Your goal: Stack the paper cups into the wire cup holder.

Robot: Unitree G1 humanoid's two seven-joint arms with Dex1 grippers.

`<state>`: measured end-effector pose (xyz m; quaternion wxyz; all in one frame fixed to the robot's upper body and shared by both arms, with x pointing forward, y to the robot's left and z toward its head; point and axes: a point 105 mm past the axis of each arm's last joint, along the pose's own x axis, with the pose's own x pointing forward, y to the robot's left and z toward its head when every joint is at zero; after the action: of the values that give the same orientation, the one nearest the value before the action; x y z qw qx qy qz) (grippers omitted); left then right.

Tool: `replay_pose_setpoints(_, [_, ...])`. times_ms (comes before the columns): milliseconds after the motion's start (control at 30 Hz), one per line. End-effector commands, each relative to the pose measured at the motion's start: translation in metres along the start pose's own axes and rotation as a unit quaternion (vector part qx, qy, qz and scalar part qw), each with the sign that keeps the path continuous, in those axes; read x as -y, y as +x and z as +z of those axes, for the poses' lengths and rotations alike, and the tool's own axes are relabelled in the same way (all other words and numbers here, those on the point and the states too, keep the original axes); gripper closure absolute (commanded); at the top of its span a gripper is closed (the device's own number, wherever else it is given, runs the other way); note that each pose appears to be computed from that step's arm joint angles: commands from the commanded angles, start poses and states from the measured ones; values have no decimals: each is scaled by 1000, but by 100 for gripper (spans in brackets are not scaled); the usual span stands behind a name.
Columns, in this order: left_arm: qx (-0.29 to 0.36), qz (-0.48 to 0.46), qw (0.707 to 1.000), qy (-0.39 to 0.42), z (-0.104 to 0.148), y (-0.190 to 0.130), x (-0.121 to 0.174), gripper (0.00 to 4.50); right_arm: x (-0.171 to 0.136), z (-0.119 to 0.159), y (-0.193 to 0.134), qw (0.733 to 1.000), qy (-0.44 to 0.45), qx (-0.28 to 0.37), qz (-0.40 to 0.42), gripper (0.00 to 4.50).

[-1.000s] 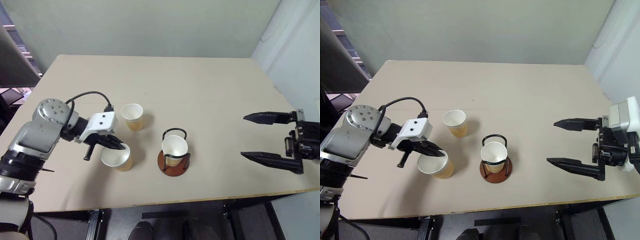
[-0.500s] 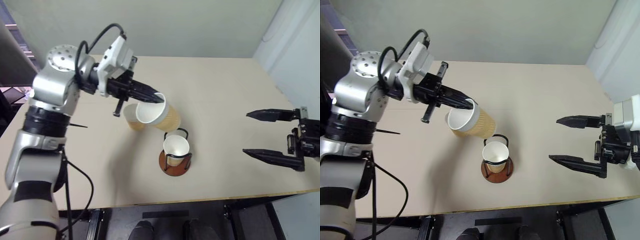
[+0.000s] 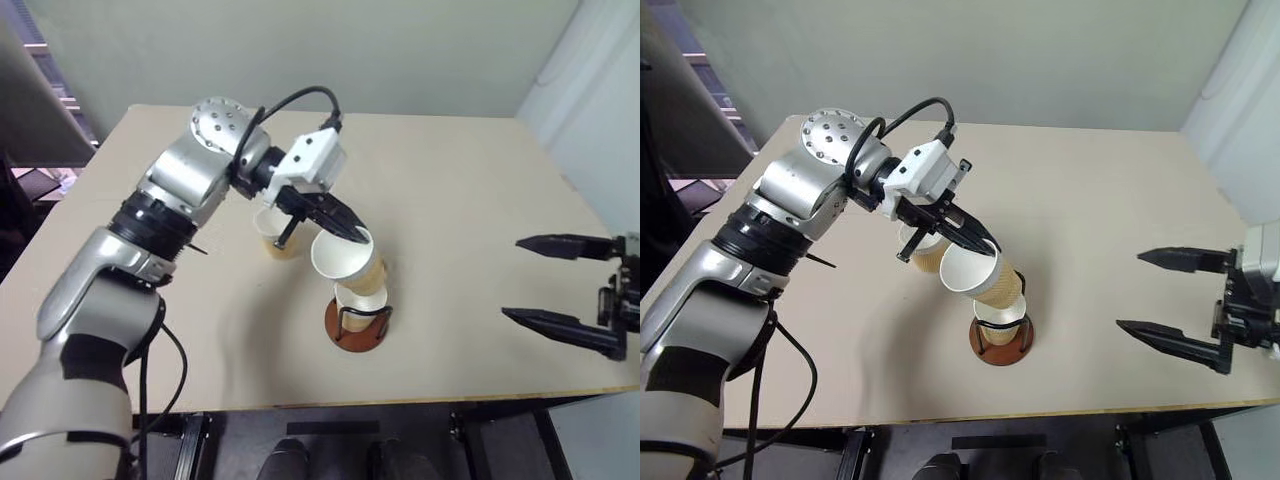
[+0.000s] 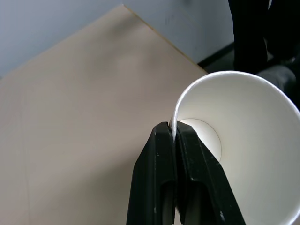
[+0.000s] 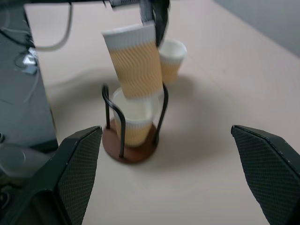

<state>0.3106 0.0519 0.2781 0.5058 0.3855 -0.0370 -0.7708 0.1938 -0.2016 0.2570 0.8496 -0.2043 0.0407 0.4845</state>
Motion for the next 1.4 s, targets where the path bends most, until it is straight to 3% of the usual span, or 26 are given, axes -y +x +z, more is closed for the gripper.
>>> replay_pose_setpoints(33, [-11,-30,999,43,11,1,-2,446,0,5,-9,999,-23,-3,-28,0])
replay_pose_setpoints(633, [-47,-107,989,85,1,30,6,446,-3,5,-7,999,-27,-7,-43,0])
replay_pose_setpoints(733, [-40,-101,991,78,3,31,3,388,-3,5,-7,999,-28,-7,-42,0])
replay_pose_setpoints(1100, [-34,-60,994,84,2,29,-10,2,0,5,-1,999,-32,-4,-30,0])
replay_pose_setpoints(1233, [-18,19,998,52,3,2,-27,2,4,6,4,999,-35,0,-17,0])
replay_pose_setpoints(1400, [-76,147,986,-30,-33,-59,-32,2,10,5,8,999,-39,0,-8,0])
